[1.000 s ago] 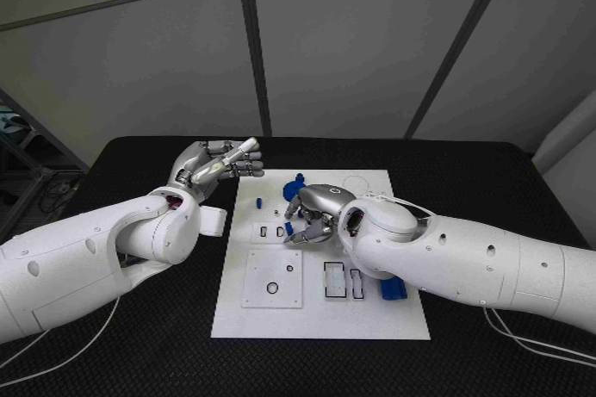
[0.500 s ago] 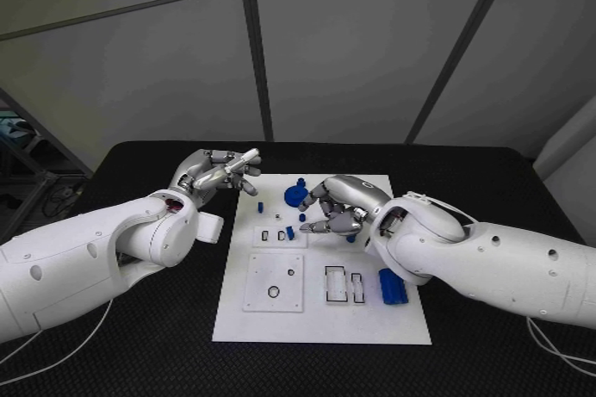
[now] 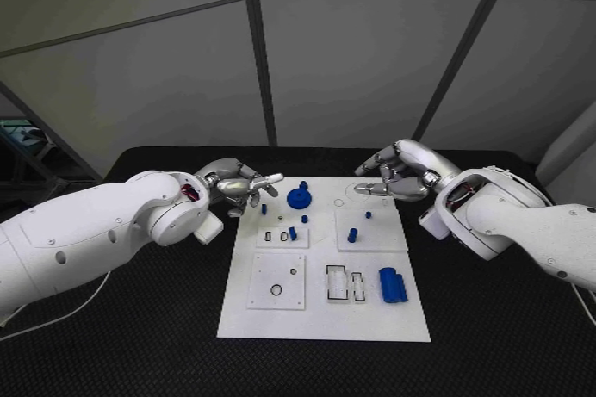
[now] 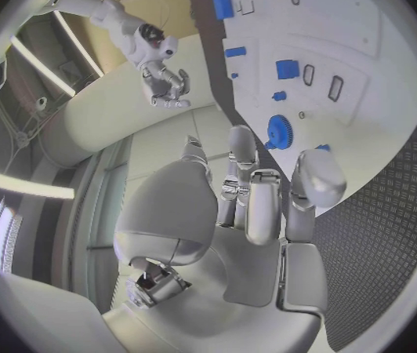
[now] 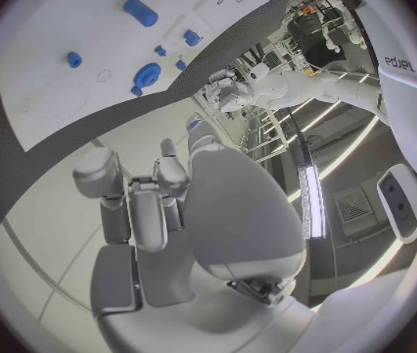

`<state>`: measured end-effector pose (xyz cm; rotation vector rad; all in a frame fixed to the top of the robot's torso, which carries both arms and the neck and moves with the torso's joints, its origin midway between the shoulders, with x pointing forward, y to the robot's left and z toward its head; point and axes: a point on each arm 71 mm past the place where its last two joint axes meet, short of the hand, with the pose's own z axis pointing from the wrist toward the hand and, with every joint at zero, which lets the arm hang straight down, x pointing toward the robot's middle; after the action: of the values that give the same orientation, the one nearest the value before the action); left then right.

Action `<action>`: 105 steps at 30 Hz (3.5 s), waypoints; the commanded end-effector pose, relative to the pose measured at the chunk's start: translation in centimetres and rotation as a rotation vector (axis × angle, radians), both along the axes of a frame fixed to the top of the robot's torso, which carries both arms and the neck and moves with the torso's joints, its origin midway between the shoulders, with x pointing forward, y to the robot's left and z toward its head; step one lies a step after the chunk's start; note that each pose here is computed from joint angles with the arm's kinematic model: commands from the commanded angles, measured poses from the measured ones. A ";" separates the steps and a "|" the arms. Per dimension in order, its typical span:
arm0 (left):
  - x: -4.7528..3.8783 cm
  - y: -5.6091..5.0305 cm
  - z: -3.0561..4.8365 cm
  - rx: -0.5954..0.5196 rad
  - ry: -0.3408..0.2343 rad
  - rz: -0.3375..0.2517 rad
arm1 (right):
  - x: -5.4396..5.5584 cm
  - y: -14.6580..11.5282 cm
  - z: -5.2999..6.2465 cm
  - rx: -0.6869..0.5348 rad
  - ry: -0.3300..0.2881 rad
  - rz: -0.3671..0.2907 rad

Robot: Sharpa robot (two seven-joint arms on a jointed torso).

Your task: Assemble the parts on the task board

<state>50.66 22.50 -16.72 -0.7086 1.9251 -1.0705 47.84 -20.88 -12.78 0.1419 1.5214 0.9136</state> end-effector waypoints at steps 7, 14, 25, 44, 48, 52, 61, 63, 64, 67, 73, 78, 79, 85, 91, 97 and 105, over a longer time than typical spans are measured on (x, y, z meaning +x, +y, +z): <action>0.85 -1.8 -1.21 0.473 0.130 -0.096 | 0.5 -2.2 0.3 0.077 0.033 -0.066; 1.36 -3.6 -1.69 0.575 0.159 -0.131 | 1.1 -2.5 0.0 0.069 0.052 -0.084; 1.82 -5.3 -1.87 0.618 0.171 -0.144 | 1.5 -2.6 -0.3 0.061 0.069 -0.093; 1.82 -6.8 -2.04 0.634 0.182 -0.204 | 1.8 -2.1 -0.5 0.056 0.081 -0.091; 1.79 -7.0 -2.14 0.637 0.185 -0.215 | 1.8 -2.1 -0.5 0.056 0.083 -0.090; 1.74 -7.3 -2.30 0.643 0.190 -0.228 | 1.8 -2.0 -0.5 0.056 0.085 -0.087; 1.69 -7.4 -2.65 0.658 0.205 -0.247 | 1.8 -1.8 -0.6 0.056 0.086 -0.083; 1.68 -7.5 -2.72 0.660 0.207 -0.250 | 1.8 -1.8 -0.6 0.056 0.087 -0.082; 1.68 -7.5 -2.74 0.661 0.208 -0.251 | 1.8 -1.8 -0.6 0.056 0.087 -0.081; 1.68 -7.6 -2.80 0.663 0.209 -0.254 | 1.8 -1.7 -0.6 0.055 0.088 -0.080; 1.70 -7.7 -2.83 0.663 0.208 -0.256 | 1.8 -1.6 -0.6 0.055 0.089 -0.077; 1.75 -7.8 -2.81 0.659 0.204 -0.254 | 1.9 -1.5 -0.6 0.055 0.090 -0.075; 1.76 -7.8 -2.81 0.658 0.204 -0.253 | 1.9 -1.5 -0.6 0.055 0.090 -0.075; 1.79 -7.9 -2.79 0.651 0.201 -0.250 | 1.9 -1.5 -0.6 0.054 0.091 -0.074; 1.78 -8.1 -2.77 0.645 0.198 -0.252 | 1.9 -1.4 -0.7 0.053 0.095 -0.073; 1.78 -8.2 -2.74 0.641 0.195 -0.250 | 1.9 -1.3 -0.7 0.052 0.098 -0.070; 1.67 -8.3 -2.70 0.633 0.193 -0.251 | 1.8 -1.0 -0.7 0.048 0.104 -0.061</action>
<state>52.33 14.33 -19.57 -0.2184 2.3977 -0.4651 49.72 -22.13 -13.59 0.2803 1.5737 0.8986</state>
